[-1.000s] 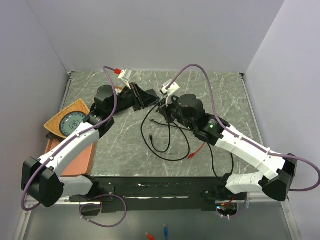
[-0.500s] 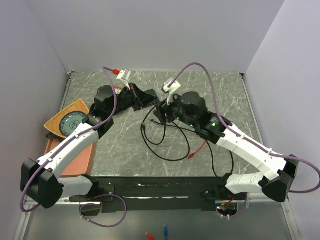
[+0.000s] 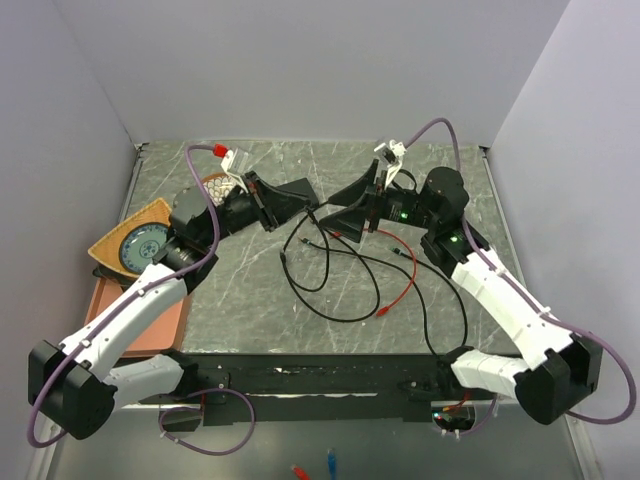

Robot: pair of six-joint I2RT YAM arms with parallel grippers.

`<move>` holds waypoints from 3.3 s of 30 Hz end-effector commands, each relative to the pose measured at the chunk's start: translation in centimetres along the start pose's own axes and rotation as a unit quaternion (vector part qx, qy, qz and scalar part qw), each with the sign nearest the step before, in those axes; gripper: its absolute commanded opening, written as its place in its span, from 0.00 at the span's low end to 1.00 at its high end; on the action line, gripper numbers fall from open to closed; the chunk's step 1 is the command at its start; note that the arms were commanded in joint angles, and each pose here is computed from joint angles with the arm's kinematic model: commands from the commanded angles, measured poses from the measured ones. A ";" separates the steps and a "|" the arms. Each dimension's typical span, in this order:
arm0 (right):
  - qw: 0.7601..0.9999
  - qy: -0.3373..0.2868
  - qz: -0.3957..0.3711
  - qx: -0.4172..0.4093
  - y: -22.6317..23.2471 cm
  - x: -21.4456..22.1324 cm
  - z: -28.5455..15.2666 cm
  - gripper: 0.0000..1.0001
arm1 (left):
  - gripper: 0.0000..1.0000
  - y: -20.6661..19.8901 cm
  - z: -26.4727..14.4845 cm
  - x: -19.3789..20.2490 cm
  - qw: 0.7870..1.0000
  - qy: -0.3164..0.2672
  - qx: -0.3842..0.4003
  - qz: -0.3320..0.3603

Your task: Insert the plug into the switch port

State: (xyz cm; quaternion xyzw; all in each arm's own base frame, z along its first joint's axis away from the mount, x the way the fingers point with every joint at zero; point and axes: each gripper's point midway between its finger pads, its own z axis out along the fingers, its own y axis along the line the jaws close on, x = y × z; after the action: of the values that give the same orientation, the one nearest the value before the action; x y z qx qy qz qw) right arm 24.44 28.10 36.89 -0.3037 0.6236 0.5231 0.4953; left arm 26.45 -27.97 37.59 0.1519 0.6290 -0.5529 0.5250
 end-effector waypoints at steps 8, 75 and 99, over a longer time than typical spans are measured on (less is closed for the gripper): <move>0.987 0.011 0.057 -0.148 2.3 0.3 1.0 0.66 | 0.01 -6.2 -2.0 -0.9 0.987 -0.015 0.144 0.067; 0.967 -0.028 -0.055 0.249 -2.8 -0.2 -7.3 0.00 | 0.99 5.9 -2.9 -3.6 0.973 -0.126 -0.192 0.004; 0.934 0.004 -0.090 0.347 -6.1 1.5 -10.2 0.00 | 0.96 31.7 10.1 5.0 0.847 0.169 -0.496 0.088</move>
State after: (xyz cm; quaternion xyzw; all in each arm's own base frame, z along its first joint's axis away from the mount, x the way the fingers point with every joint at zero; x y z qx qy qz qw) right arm 26.01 16.88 33.15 -0.1633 0.7417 0.2343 0.6069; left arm 51.86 -29.14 18.92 0.0043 0.8680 -0.1694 0.4668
